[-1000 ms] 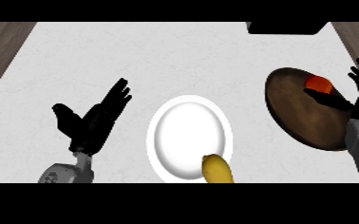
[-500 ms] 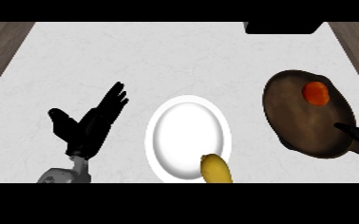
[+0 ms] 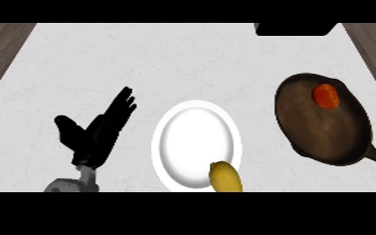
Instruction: Pick the tomato from the plate and place it in the pan
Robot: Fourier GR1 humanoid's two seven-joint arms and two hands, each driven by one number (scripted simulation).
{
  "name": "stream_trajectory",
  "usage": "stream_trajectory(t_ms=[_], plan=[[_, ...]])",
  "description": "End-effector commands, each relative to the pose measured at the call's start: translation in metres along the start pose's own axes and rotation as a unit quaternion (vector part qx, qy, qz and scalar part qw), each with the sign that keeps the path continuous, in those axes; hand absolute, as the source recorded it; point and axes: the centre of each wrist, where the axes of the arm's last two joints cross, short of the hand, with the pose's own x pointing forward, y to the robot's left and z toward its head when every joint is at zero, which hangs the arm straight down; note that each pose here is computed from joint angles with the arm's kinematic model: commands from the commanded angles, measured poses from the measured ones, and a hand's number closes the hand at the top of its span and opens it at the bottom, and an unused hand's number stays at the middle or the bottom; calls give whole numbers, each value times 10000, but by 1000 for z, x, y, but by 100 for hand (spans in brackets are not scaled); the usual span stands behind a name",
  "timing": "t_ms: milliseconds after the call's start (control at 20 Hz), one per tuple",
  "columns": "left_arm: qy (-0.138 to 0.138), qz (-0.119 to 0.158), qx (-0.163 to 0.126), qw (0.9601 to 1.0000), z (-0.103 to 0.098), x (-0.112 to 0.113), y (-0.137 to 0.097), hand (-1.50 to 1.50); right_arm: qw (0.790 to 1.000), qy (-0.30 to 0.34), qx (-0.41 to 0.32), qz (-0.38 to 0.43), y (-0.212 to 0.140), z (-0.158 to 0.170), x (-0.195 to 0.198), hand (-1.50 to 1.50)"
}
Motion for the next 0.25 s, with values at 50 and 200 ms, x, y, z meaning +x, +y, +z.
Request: stream_trajectory(t_ms=[50,200], plan=[[-14,-27,10,10000,-6,2,4,0,9996,-169,206,-62,-14,0,11,-150],[-5,-39,61,10000,-10,0,-5,0,9994,-129,314,-29,-9,14,8,-150]])
